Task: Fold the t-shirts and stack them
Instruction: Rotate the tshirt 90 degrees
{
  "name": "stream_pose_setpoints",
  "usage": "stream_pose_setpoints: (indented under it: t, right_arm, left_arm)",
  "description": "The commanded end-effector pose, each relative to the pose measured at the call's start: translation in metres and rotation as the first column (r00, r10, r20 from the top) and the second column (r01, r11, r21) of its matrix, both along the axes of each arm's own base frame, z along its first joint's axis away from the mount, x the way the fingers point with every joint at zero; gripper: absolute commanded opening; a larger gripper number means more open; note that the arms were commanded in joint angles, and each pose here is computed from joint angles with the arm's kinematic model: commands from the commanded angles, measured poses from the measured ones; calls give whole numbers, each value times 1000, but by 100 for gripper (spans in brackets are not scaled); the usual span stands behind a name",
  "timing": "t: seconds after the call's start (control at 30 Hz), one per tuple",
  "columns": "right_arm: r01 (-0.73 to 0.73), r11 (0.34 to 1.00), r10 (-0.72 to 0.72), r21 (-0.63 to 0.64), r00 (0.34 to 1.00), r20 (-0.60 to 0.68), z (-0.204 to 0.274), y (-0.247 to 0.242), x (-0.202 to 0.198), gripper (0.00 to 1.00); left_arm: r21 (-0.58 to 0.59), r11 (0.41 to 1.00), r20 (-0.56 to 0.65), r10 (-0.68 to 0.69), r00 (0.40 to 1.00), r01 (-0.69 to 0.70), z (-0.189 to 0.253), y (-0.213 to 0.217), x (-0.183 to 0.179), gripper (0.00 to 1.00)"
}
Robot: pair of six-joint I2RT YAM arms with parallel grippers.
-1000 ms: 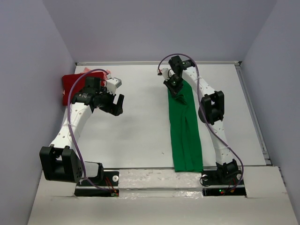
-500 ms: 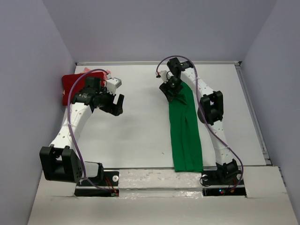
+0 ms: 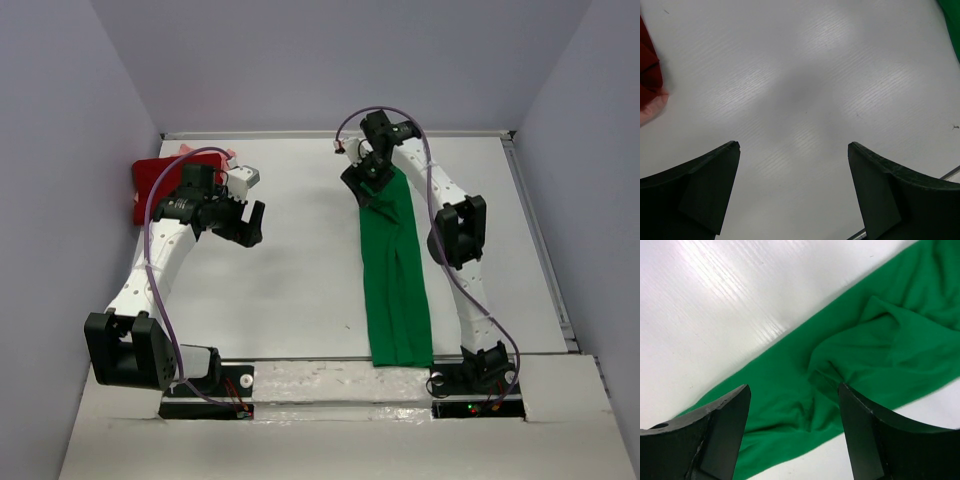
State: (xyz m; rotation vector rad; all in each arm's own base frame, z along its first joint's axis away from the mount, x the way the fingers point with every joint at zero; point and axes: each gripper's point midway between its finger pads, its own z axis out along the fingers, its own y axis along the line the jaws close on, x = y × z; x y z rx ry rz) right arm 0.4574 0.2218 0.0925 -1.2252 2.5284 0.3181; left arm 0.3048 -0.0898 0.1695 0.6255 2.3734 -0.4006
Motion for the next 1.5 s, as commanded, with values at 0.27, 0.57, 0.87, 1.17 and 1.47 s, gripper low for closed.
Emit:
stream_pose_setpoints:
  t: [0.27, 0.57, 0.87, 1.17, 1.47]
  right_arm:
    - [190, 973, -136, -134, 933, 334, 69, -58, 48, 76]
    - [347, 908, -276, -235, 917, 287, 8, -132, 66, 72]
    - [316, 931, -279, -182, 939, 201, 6, -130, 43, 66]
    - [284, 957, -275, -61, 953, 123, 22, -106, 27, 56]
    - [261, 965, -258, -19, 962, 92, 32, -98, 20, 52]
  left_arm:
    - [-23, 1000, 46, -16, 999, 17, 15, -2, -1, 99]
    - [-25, 1000, 42, -16, 999, 17, 13, -2, -2, 99]
    - [-24, 1000, 32, -18, 999, 19, 11, -3, 1, 99]
    - [-23, 1000, 35, -17, 999, 18, 12, -3, 0, 99]
    - [-23, 1000, 38, -16, 999, 17, 12, -2, 0, 99]
